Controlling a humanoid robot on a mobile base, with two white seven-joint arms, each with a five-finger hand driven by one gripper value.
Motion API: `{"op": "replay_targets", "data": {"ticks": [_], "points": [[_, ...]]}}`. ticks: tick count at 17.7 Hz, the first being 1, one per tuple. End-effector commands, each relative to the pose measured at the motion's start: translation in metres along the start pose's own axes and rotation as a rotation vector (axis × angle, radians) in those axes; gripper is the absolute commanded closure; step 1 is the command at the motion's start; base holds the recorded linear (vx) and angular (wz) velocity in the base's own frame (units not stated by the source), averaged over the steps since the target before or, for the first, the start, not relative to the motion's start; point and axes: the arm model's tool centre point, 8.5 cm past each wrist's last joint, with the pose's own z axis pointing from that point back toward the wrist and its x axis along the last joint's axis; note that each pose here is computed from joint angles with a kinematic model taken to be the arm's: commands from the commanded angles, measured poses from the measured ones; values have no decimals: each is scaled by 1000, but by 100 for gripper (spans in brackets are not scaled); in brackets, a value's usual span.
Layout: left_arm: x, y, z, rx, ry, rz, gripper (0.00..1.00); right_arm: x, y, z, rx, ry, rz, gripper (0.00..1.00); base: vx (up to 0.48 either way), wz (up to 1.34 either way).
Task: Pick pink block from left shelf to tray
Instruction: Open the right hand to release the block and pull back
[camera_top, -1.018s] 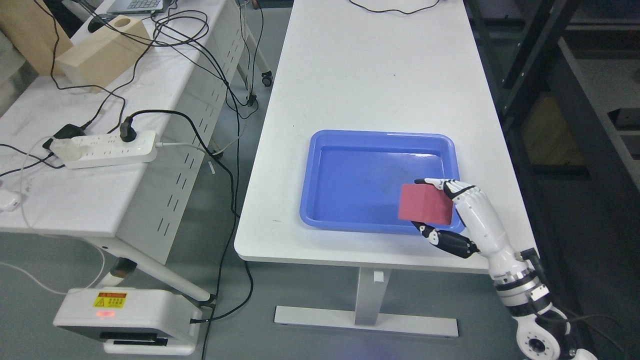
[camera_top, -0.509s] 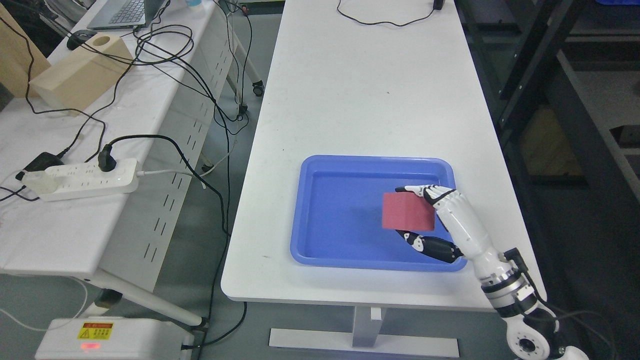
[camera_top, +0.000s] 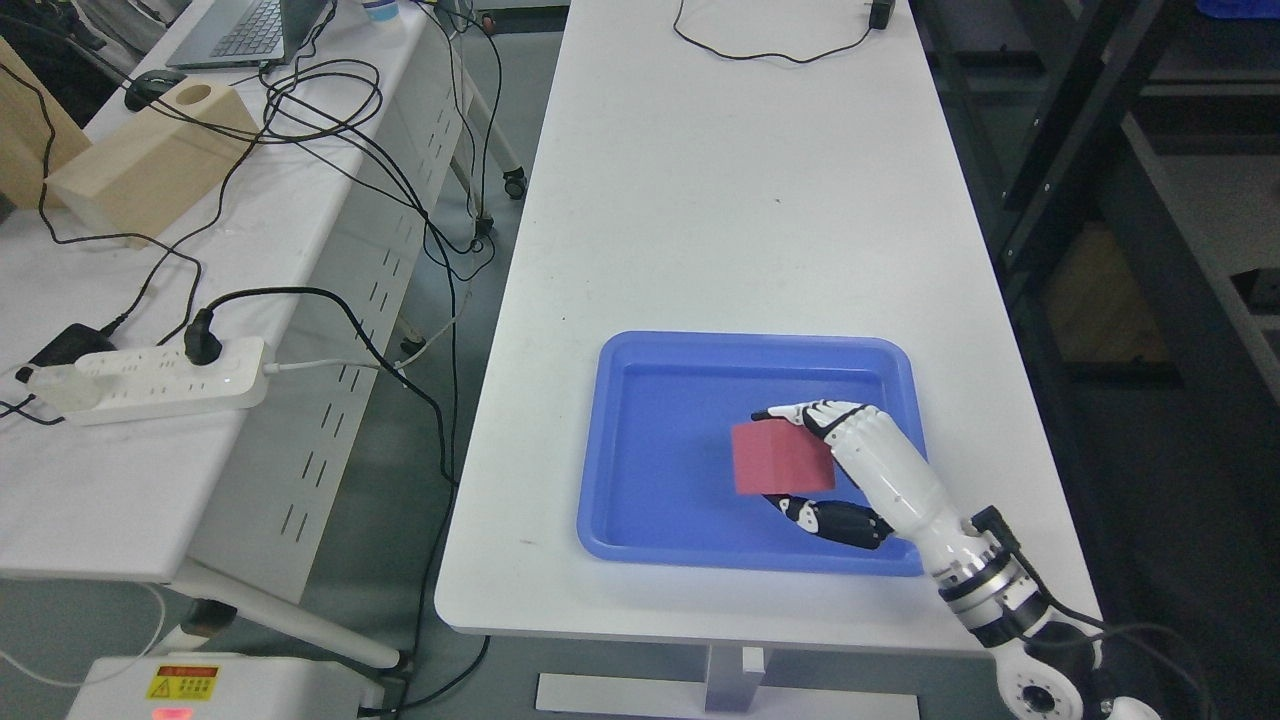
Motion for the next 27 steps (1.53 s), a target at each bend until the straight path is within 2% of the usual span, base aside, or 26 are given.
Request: {"op": "replay_targets", "data": {"ticks": [1, 3, 5, 6, 8, 21, 24, 27], "points": [[-7, 10, 2, 15, 3, -2, 0, 7, 12, -4, 63, -21, -2, 85, 33, 0], [-7, 10, 2, 15, 3, -2, 0, 5, 15, -5, 77, 6, -11, 77, 15, 0], [-7, 10, 2, 15, 3, -2, 0, 3, 16, -6, 80, 39, -20, 63, 5, 0], [-7, 10, 2, 15, 3, -2, 0, 1, 16, -6, 81, 58, -22, 52, 0, 0], [-7, 10, 2, 15, 3, -2, 0, -2, 17, -6, 83, 86, -30, 42, 0, 0], [-7, 10, 2, 15, 3, -2, 0, -5, 25, 0, 113, 140, -64, 14, 0, 0], [-7, 10, 2, 15, 3, -2, 0, -12, 13, 4, 6, 173, -183, 10, 0, 0], [-7, 10, 2, 15, 3, -2, 0, -27, -16, 20, -196, 182, -367, 9, 0, 0]]}}
